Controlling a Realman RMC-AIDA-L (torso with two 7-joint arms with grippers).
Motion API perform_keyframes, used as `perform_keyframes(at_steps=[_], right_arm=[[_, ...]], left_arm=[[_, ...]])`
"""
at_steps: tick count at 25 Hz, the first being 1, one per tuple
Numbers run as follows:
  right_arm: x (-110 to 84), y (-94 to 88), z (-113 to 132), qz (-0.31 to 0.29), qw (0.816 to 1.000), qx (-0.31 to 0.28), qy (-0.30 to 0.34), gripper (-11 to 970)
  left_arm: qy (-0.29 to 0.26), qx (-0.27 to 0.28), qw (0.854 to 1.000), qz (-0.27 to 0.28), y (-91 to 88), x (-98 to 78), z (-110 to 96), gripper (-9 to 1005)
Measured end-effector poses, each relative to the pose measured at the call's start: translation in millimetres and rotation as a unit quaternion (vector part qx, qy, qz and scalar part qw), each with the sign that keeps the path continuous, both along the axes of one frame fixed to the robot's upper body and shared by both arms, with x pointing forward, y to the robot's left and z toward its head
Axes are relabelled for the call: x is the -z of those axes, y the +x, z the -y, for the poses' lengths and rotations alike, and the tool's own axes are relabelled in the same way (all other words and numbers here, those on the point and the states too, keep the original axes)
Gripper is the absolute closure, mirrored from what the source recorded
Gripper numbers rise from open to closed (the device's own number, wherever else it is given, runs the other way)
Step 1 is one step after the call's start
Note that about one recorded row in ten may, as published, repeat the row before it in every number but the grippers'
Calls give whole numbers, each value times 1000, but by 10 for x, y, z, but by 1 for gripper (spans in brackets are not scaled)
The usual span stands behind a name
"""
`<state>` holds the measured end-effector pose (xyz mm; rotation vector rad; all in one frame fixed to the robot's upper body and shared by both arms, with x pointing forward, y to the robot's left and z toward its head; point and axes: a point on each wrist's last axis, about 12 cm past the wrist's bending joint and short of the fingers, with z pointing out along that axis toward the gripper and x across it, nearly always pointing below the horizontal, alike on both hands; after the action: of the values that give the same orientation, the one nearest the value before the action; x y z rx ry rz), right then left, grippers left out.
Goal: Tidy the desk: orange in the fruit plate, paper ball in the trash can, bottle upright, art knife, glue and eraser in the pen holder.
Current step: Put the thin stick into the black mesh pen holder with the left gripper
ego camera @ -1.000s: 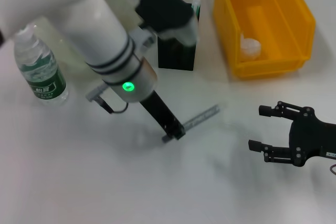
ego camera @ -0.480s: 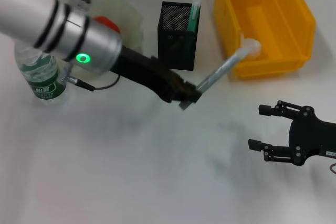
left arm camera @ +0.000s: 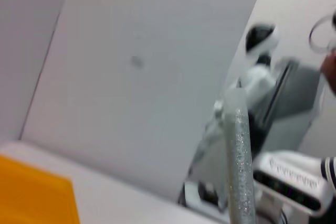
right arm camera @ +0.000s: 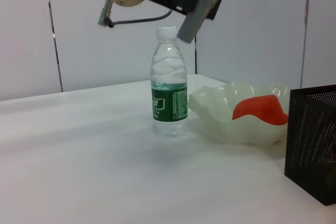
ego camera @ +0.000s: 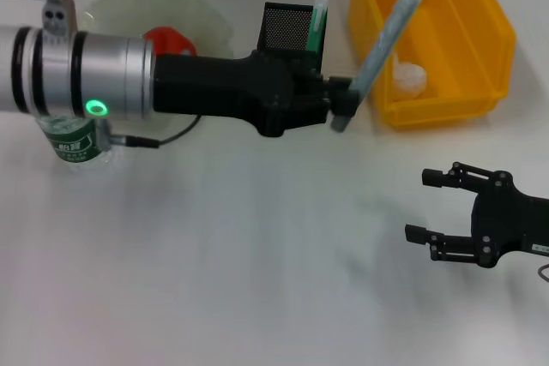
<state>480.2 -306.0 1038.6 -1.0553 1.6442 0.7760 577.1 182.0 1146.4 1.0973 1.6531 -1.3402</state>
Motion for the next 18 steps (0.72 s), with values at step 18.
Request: perform_keyframes(at_steps=[18], right_arm=[[-4,18,-22,3,1000,-2,0,143]], left_arm=[[-134,-164,969,131,-156,533,11,826]])
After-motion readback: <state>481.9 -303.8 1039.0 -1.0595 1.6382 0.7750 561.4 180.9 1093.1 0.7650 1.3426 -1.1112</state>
